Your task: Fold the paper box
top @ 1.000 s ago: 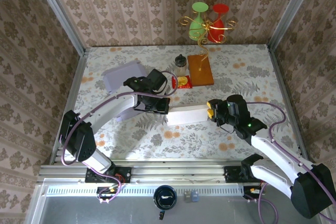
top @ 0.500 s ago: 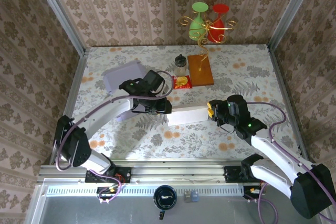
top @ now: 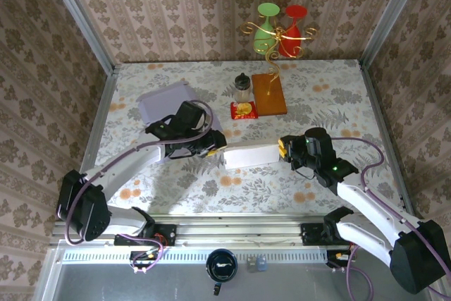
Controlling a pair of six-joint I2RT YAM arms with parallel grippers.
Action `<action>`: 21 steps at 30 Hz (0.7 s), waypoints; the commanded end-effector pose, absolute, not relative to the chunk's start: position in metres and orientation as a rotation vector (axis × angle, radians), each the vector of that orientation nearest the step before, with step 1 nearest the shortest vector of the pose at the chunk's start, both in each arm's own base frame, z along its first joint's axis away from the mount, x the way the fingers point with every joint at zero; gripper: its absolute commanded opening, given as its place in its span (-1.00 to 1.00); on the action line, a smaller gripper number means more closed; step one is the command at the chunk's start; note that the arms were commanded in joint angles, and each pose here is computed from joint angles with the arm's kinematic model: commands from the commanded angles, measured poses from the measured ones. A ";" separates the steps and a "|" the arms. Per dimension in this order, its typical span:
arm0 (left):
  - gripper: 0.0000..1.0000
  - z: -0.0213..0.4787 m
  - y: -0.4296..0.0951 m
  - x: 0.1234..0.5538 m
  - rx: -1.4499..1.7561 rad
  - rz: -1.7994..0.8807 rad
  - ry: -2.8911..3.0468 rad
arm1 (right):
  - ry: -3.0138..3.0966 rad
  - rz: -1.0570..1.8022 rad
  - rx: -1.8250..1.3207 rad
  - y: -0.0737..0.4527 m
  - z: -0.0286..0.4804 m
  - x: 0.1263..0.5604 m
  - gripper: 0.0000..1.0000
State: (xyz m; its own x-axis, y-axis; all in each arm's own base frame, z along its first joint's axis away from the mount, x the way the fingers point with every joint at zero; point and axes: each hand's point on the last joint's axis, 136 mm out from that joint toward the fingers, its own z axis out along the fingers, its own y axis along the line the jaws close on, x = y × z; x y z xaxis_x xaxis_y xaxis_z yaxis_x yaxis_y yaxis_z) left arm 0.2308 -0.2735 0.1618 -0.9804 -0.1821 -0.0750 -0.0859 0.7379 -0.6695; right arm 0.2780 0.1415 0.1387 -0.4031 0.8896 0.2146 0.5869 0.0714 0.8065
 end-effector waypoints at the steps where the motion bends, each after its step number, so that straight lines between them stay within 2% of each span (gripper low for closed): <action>1: -0.17 0.161 -0.277 0.234 -0.368 -1.103 2.800 | 2.111 1.121 1.553 0.132 0.106 0.261 -0.52; 9: -0.17 0.147 -0.272 0.239 -0.573 -1.164 2.752 | 2.113 1.117 1.557 0.132 0.105 0.259 -0.54; 21: -0.28 0.133 -0.269 0.233 -0.571 -1.146 2.787 | 2.121 1.106 1.567 0.131 0.102 0.258 -0.55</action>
